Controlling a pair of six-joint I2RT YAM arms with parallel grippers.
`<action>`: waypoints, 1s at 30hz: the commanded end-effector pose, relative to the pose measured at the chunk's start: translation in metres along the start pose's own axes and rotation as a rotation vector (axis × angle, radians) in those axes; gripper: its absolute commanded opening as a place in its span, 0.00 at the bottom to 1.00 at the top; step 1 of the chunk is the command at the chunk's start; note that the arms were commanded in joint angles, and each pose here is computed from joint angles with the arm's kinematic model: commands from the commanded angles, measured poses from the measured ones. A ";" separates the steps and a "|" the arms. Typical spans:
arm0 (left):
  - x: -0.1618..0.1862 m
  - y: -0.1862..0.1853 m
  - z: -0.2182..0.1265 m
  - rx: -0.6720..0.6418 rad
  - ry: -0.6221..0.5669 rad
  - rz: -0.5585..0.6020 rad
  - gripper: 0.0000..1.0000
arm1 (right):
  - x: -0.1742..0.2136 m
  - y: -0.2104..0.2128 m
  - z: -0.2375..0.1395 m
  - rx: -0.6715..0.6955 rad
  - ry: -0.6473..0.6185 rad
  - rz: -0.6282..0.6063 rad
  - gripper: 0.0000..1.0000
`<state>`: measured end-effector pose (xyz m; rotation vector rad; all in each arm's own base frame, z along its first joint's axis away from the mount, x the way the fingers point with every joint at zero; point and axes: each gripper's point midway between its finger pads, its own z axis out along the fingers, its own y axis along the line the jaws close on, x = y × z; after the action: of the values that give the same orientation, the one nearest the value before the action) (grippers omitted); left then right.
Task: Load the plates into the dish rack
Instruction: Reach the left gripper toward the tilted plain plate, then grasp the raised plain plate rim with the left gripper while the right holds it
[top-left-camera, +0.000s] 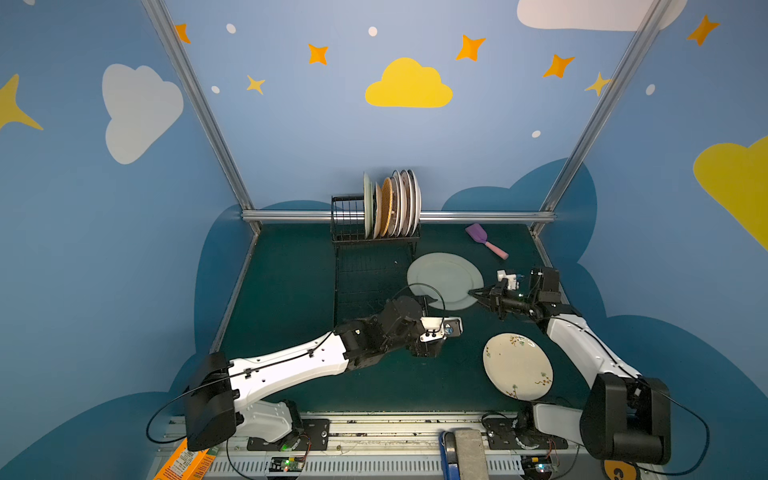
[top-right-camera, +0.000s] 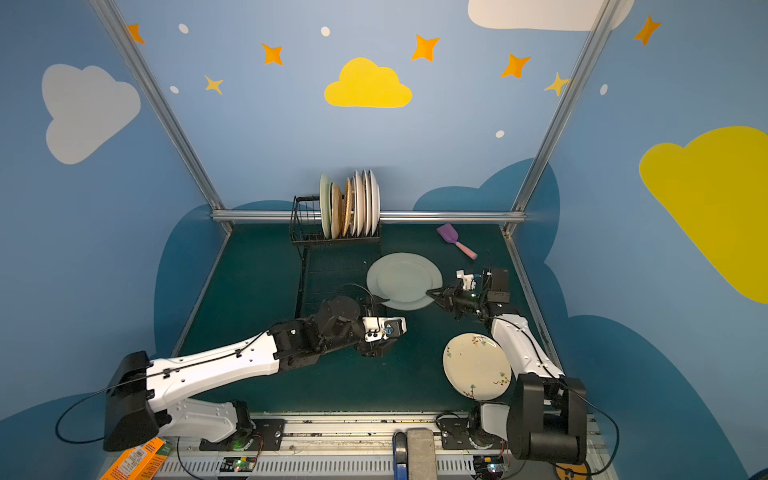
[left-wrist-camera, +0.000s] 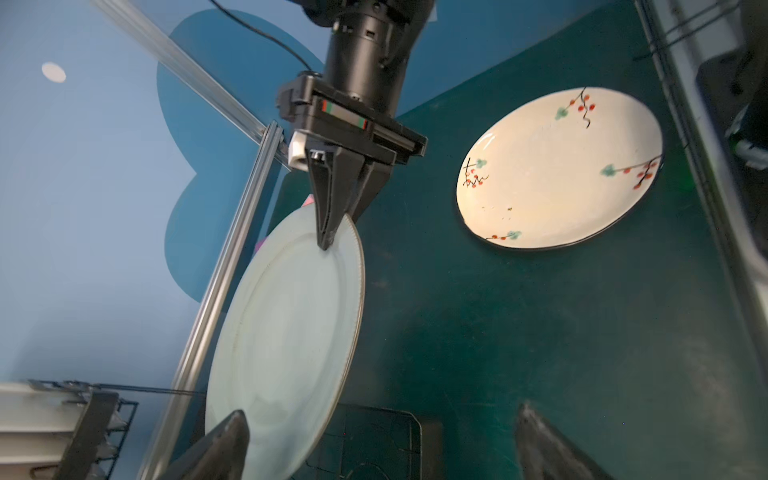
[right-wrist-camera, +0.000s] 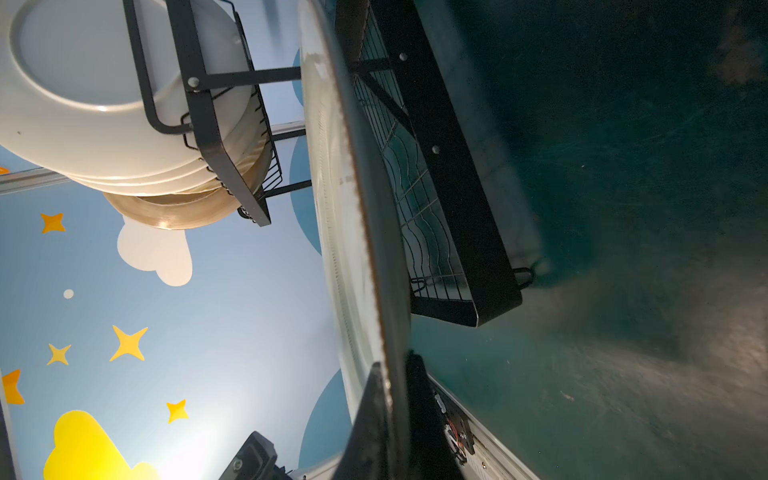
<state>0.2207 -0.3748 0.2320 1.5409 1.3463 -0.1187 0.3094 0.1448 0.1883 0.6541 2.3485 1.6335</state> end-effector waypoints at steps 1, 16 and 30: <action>0.003 0.014 0.012 -0.117 0.040 0.175 0.93 | 0.009 0.047 -0.005 -0.107 0.047 -0.108 0.00; 0.020 0.031 0.062 -0.324 0.233 0.338 0.43 | 0.022 0.060 -0.006 -0.114 0.067 -0.139 0.00; 0.007 0.058 0.055 -0.477 0.276 0.315 0.04 | 0.037 0.068 -0.004 -0.109 0.090 -0.175 0.00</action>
<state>0.2950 -0.4029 0.2008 1.4896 1.2052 0.5891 0.2996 0.1648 0.2067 0.5527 2.3719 1.6326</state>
